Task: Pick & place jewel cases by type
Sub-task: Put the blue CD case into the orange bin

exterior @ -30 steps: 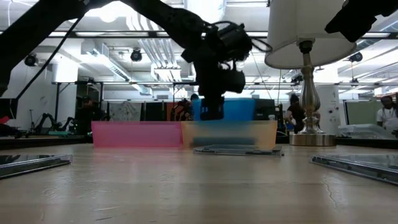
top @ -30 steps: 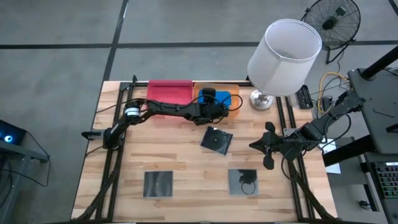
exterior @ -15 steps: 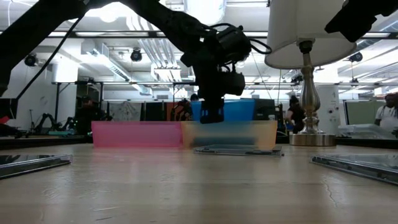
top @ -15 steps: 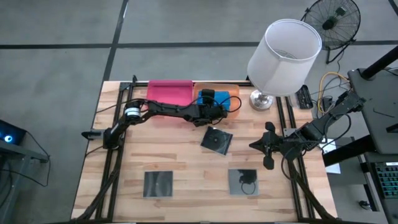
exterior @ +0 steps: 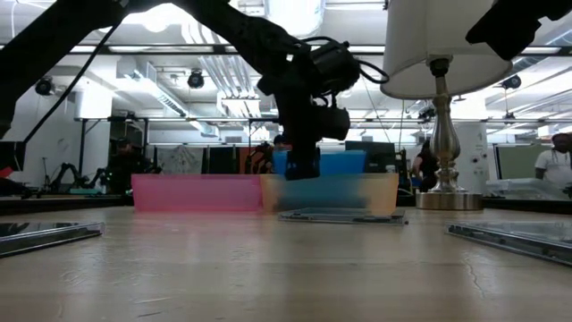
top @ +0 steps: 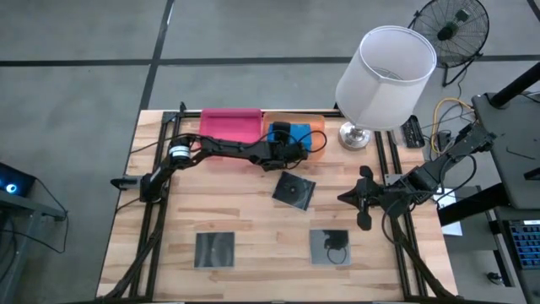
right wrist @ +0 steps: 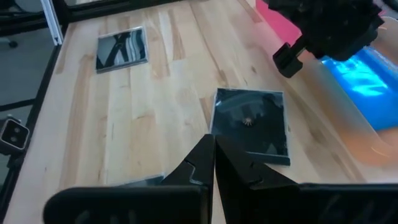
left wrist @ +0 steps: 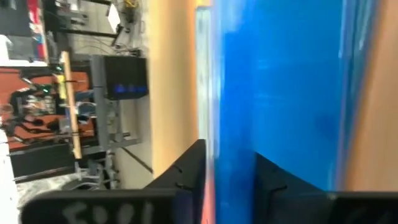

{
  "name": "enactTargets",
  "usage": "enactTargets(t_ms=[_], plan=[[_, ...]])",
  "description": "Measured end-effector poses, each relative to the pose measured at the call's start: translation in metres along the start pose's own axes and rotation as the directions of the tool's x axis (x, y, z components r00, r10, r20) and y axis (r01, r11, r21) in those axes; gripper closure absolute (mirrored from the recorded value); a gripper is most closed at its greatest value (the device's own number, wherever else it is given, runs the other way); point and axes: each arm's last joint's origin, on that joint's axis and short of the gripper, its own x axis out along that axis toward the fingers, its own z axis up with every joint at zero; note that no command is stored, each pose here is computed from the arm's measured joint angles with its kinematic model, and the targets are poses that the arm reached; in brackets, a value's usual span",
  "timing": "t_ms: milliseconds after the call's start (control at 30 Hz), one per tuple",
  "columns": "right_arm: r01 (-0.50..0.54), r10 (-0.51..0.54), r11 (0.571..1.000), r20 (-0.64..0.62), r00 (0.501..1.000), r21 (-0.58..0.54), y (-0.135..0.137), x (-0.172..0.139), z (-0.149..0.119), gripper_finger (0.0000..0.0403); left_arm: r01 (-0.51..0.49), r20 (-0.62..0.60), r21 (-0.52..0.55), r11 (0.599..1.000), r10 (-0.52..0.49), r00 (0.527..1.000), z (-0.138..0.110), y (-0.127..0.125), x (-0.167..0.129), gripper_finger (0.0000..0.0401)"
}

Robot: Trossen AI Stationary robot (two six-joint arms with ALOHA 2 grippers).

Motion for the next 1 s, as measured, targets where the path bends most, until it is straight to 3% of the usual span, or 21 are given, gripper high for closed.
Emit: enactTargets(t_ms=[267,667,1000], plan=[[-0.005,0.005,1.000,0.007,1.000,0.001,0.001,0.000,0.001,0.0394,0.081,-0.026,-0.041,0.996,-0.082,0.996,-0.006,-0.004,0.000,0.0251],[-0.009,0.010,0.999,0.026,1.000,-0.041,0.002,0.000,0.003,0.0394,0.167,-0.019,-0.151,0.974,-0.172,0.985,0.002,0.021,-0.015,0.0132],[0.011,-0.009,0.999,0.039,0.999,-0.040,0.001,0.000,0.003,0.0394,0.250,-0.015,-0.137,0.959,-0.254,0.967,0.001,0.023,-0.019,0.0101]])
